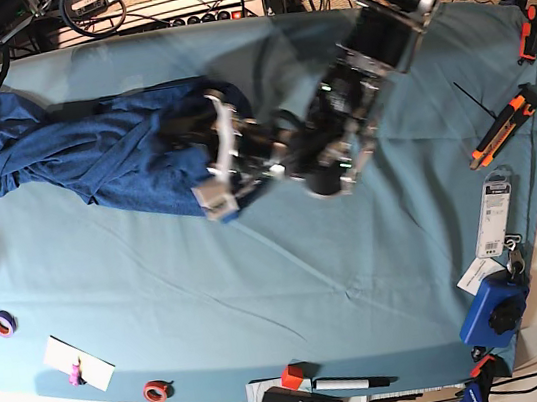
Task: Layout the t-shirt on the table in an organized manner, then fold the t-shirt properly
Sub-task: 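Fold the held strip end with the left gripper toward the right gripper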
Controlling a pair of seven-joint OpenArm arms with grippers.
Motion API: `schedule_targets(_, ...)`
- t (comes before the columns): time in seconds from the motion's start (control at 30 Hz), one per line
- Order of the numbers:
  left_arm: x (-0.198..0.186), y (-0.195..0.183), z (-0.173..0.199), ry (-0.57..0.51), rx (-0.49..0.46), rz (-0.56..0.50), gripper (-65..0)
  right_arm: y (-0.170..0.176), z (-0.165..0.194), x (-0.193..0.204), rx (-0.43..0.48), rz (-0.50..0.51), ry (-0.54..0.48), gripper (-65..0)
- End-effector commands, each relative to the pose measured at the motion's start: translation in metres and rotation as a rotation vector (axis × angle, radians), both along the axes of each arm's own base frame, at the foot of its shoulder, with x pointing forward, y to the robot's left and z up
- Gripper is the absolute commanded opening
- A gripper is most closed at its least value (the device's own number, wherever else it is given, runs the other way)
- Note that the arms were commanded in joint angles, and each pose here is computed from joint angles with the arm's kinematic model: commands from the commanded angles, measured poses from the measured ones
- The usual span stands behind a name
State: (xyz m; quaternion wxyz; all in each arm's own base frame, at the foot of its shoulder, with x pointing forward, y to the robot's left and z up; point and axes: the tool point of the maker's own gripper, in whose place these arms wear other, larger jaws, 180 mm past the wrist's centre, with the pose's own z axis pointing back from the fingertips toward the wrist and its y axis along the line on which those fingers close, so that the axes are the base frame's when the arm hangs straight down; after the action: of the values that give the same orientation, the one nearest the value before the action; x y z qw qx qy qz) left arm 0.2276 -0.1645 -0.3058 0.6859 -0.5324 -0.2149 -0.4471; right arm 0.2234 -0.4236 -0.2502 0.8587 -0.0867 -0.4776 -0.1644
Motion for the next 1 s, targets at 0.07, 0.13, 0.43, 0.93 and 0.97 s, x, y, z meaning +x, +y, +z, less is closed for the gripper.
schedule_targets(0.07,0.007,-0.025,0.023,-0.068,-0.062,0.021,-65.0,-0.005,0.018,0.004,-0.042,0.009,-0.042,-34.1)
schedule_targets(0.13,0.01,-0.033,0.022,-0.117,-0.046,0.034,-65.0,-0.005,0.018,0.004,-0.043,0.008,-0.042,-34.1)
schedule_targets(0.43,0.025,-0.038,0.001,-0.219,0.091,0.116,-65.0,-0.005,0.018,0.004,-0.043,0.009,-0.042,-34.1)
schedule_targets(0.93,-0.016,-0.069,0.007,-0.243,0.035,-0.004,-35.1,-0.004,0.018,0.004,-0.042,0.009,-0.042,-34.1)
schedule_targets(0.97,-0.02,-0.073,0.008,-0.253,0.036,-0.019,-35.1,-0.004,0.018,0.004,-0.042,0.009,-0.042,-34.1)
